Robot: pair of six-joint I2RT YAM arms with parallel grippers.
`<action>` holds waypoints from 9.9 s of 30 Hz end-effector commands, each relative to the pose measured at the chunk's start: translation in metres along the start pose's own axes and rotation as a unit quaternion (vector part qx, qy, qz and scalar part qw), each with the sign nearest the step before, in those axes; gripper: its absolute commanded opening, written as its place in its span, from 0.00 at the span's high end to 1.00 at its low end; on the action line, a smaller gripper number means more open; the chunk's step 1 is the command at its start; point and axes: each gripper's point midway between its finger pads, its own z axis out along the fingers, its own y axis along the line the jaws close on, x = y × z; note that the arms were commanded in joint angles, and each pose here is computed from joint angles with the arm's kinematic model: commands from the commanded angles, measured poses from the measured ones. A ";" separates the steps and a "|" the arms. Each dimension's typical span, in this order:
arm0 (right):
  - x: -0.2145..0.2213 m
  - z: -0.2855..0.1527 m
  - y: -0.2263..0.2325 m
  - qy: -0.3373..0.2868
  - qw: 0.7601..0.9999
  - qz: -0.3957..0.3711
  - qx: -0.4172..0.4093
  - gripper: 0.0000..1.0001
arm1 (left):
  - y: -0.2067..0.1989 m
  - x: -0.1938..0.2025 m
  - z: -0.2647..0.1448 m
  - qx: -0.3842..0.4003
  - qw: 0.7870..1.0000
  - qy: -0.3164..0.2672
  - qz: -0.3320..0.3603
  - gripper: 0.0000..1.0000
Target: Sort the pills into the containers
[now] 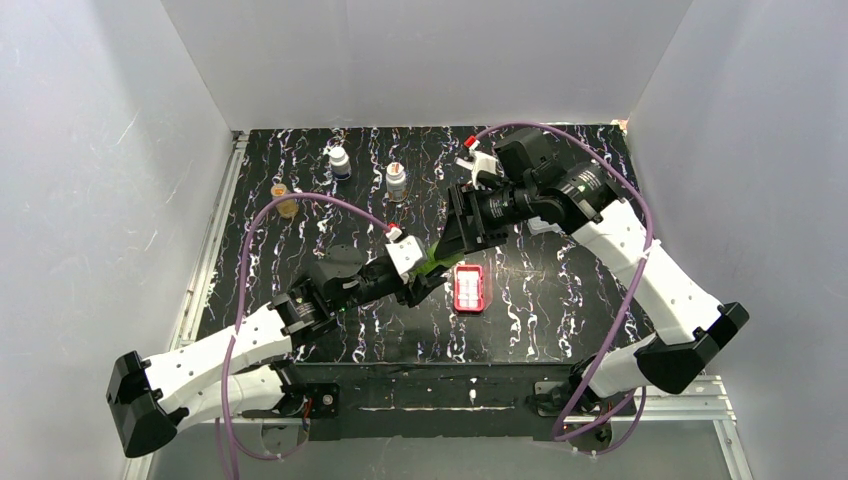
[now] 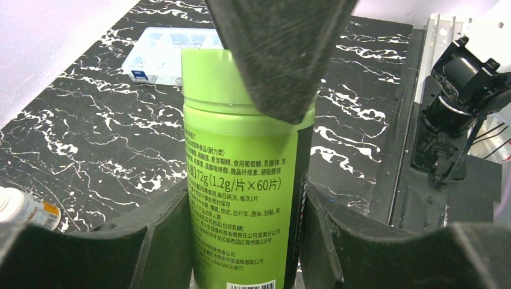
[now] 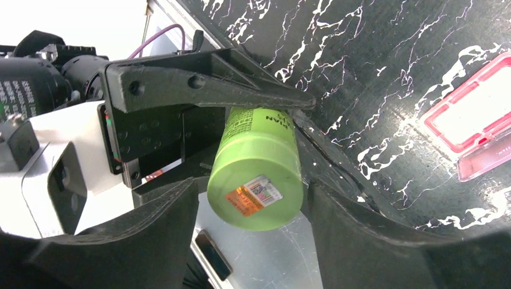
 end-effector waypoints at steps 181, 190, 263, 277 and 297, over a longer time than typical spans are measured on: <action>-0.021 0.000 0.008 -0.020 0.999 0.017 -0.035 0.39 | 0.009 -0.022 0.000 -0.037 0.999 -0.018 0.019 1.00; -0.021 -0.009 0.011 -0.044 0.996 -0.066 -0.042 0.71 | -0.015 -0.034 -0.002 0.025 0.999 -0.011 -0.040 1.00; -0.025 0.002 0.001 -0.036 0.999 -0.017 -0.024 0.58 | 0.018 -0.020 -0.002 -0.076 0.996 0.000 0.055 1.00; -0.030 -0.041 0.061 -0.107 0.957 -0.223 -0.151 0.78 | -0.072 -0.077 -0.028 0.166 0.981 -0.076 -0.059 1.00; -0.020 -0.062 0.089 -0.127 0.918 -0.303 -0.221 0.24 | -0.093 -0.112 -0.047 0.232 0.962 -0.115 -0.083 1.00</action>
